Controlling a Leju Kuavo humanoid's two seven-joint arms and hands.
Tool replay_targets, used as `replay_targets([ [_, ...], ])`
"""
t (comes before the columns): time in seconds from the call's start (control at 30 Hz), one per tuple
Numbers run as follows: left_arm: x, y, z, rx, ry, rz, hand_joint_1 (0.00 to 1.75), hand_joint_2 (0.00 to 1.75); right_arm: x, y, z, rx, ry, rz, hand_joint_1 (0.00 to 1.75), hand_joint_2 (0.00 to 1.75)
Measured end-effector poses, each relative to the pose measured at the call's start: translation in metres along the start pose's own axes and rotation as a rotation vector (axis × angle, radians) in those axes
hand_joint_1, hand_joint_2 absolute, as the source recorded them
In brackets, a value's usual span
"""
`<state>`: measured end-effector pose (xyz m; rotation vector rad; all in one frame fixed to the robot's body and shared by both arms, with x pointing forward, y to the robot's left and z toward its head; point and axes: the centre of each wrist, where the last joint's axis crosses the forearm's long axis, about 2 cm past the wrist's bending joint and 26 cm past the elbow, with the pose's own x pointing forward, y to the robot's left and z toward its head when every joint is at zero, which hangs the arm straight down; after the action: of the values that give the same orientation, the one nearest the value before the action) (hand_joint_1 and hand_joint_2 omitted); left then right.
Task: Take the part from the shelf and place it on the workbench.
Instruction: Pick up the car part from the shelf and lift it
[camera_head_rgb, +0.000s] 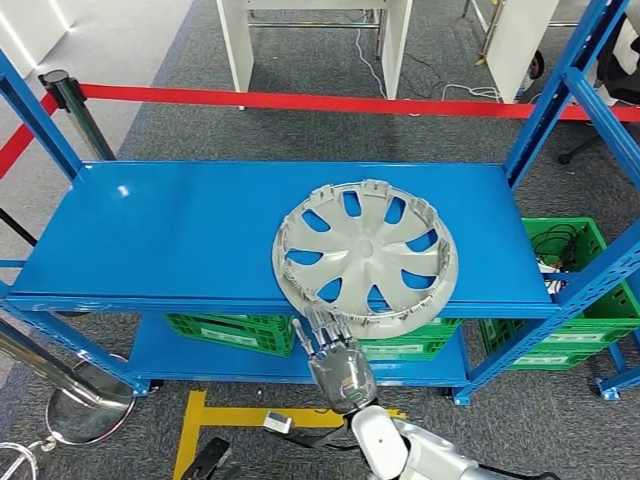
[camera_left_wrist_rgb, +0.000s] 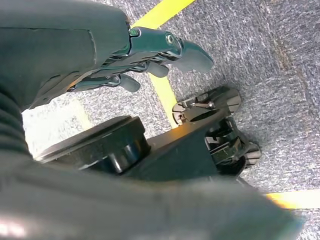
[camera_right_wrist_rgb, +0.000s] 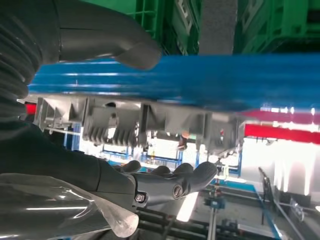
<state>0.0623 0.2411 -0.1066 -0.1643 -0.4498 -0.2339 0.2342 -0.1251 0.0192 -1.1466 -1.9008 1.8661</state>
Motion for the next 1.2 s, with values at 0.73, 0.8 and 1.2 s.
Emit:
replay_targets([
  [0.73, -0.002, -0.002, 0.001, 0.003, -0.001, 0.008, 0.0, 1.75, -0.031, -0.013, -0.026, -0.052, 0.148, -0.035, 0.0, 1.75],
  [0.8, -0.003, -0.002, 0.001, 0.002, -0.003, 0.009, 0.0, 1.75, -0.033, -0.015, -0.028, -0.063, 0.154, -0.04, 0.0, 1.75],
  [1.2, -0.003, -0.003, 0.001, -0.008, -0.004, 0.012, 0.0, 1.75, -0.028, -0.004, -0.022, 0.012, 0.168, -0.053, 0.0, 1.75],
])
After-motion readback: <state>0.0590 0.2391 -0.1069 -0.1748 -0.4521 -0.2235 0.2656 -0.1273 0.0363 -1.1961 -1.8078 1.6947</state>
